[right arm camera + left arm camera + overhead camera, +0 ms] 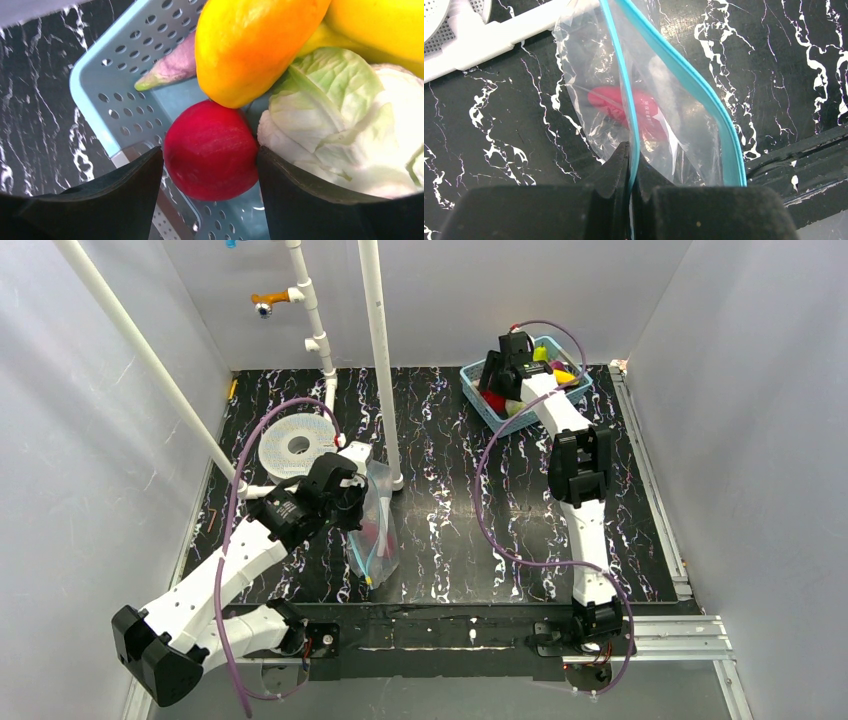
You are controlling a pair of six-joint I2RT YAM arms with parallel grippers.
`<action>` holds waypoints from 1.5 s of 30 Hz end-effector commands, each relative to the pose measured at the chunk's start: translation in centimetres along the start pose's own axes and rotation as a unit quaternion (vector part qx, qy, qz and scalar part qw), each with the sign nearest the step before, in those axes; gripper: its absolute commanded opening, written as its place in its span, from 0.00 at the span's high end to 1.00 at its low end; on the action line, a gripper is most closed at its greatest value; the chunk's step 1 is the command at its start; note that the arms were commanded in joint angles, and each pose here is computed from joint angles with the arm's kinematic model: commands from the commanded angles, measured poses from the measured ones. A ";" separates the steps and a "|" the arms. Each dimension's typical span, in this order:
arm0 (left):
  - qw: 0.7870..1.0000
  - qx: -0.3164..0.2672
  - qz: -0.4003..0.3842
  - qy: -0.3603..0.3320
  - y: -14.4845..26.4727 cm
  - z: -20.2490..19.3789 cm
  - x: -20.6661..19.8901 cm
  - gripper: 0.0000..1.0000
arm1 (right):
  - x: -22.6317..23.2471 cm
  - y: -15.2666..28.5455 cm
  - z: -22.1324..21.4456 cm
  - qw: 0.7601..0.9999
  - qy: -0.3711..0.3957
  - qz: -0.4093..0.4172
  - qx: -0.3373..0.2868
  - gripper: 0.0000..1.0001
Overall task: Place the food in the zip-top bag and seal the zipper
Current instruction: Adjust the bin at the center of the board, then pick up the fake fruit from the bin.
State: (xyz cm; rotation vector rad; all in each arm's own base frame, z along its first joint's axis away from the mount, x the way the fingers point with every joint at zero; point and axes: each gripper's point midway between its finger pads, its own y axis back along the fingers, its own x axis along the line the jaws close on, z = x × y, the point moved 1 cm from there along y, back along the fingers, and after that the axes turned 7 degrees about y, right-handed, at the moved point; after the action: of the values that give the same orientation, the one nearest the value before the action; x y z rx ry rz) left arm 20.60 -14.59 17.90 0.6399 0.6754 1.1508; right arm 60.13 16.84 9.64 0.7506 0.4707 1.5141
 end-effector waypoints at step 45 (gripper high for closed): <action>0.995 0.053 0.078 0.030 9.6 1.6 2.9 1.00 | -0.2 13.6 -6.6 0.991 0.121 0.024 0.047 0.89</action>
State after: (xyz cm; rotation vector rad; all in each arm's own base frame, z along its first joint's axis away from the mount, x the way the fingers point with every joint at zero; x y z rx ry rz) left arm 18.33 -9.08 29.15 0.5880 0.6303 1.3216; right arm 45.92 16.25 9.78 0.7420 0.8152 1.6016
